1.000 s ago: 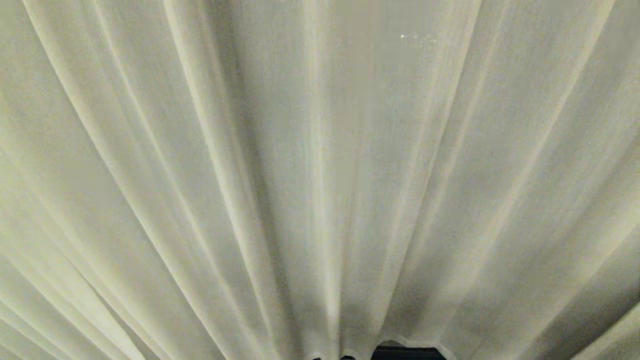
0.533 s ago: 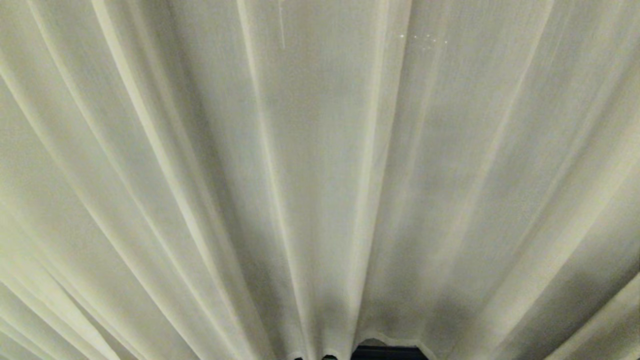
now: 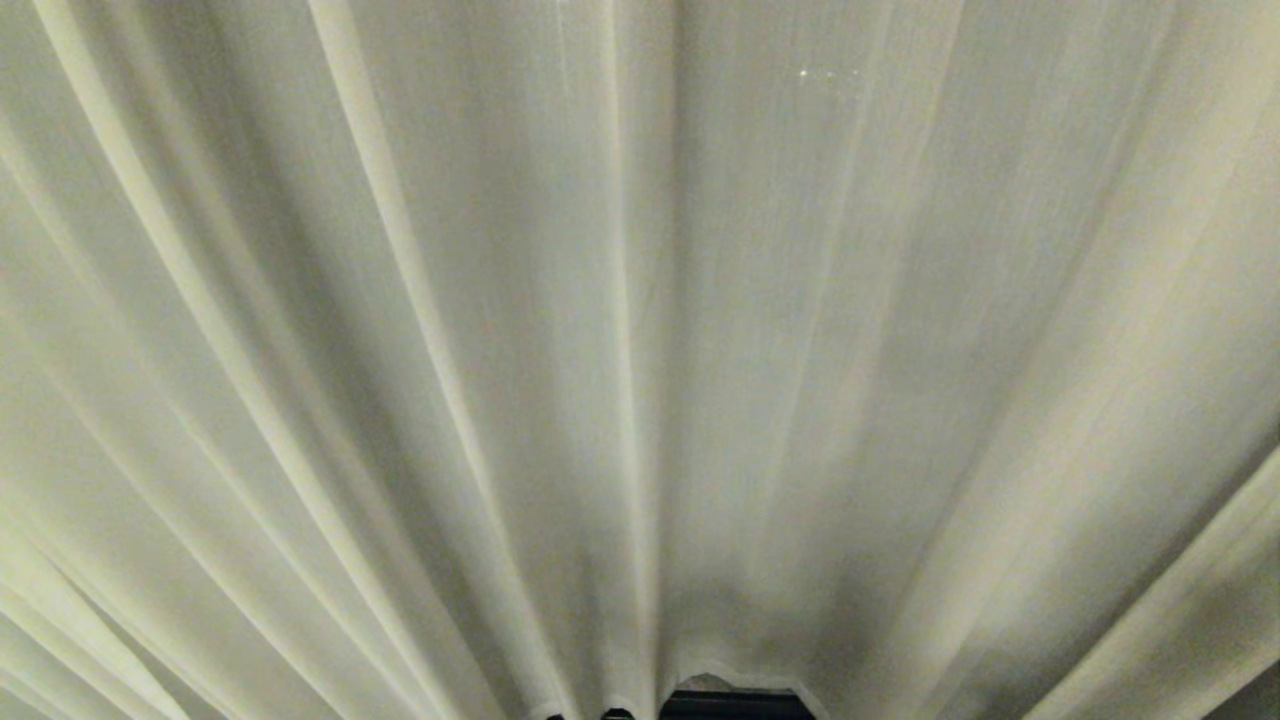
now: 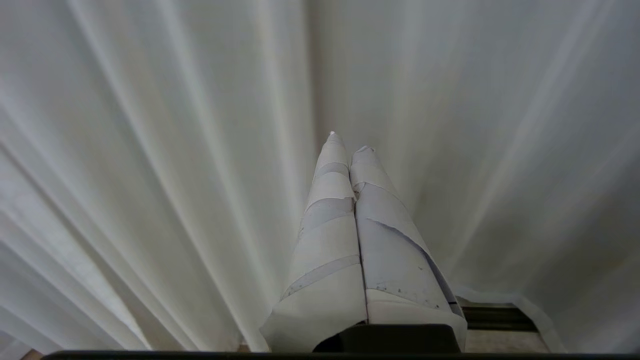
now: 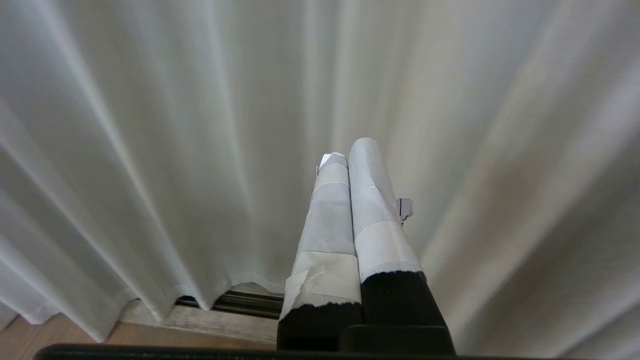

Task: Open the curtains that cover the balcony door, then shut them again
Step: Close the outer curtains on both sides

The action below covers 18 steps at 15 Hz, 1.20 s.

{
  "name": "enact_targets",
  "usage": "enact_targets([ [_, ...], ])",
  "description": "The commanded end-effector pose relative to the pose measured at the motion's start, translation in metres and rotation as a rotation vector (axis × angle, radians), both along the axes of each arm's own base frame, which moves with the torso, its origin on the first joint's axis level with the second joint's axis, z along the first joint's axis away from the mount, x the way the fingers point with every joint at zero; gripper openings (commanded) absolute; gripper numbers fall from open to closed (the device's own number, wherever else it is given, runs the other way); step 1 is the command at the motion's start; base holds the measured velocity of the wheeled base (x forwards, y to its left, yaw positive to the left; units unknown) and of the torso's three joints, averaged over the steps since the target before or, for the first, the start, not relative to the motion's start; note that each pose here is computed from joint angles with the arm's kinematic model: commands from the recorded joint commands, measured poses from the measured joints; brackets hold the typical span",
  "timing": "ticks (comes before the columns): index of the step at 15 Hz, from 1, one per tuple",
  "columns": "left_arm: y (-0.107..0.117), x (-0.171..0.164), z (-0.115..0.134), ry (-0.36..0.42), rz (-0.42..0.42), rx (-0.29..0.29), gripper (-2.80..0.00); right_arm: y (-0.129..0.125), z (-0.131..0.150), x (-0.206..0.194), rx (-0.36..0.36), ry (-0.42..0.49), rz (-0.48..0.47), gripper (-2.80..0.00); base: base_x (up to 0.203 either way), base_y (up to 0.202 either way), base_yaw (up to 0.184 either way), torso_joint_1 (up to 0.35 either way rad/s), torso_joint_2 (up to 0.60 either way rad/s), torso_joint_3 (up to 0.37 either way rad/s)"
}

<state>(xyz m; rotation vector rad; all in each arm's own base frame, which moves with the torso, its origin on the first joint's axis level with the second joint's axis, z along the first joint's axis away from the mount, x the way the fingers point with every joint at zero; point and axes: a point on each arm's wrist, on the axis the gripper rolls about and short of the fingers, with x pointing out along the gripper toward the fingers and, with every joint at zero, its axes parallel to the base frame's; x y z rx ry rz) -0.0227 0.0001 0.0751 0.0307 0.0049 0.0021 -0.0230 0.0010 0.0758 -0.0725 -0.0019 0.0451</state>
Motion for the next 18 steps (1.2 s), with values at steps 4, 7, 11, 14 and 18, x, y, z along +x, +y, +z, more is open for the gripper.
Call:
enact_targets([
  [4,0.0000,-0.0001,0.0000,-0.001,0.002,0.000,-2.80,0.0000,0.0000,0.0001,-0.001,0.002,0.001,-2.80,0.000,-0.056,0.000,0.003,0.00,0.001],
  [7,0.0000,-0.0001,0.0000,-0.002,0.002,0.000,-2.80,0.0000,-0.0001,0.0000,-0.001,0.000,0.001,-2.80,0.000,0.000,0.000,0.000,0.00,0.000],
  [11,0.0000,-0.0001,-0.0001,-0.001,0.002,0.000,-2.80,0.0000,0.0000,0.0000,-0.006,0.000,0.001,-2.80,0.000,0.000,0.000,0.000,0.00,0.000],
  [14,0.0000,-0.0001,0.0000,-0.002,0.002,0.000,-2.80,0.0000,-0.0002,0.0000,-0.007,0.001,0.001,-2.80,0.000,0.000,0.000,0.000,0.00,0.000],
  [18,0.0000,-0.0001,-0.0001,-0.001,0.002,0.000,-2.80,0.0000,0.0066,-0.0016,-0.010,-0.032,-0.003,-2.80,0.000,0.000,0.000,0.000,0.00,0.000],
])
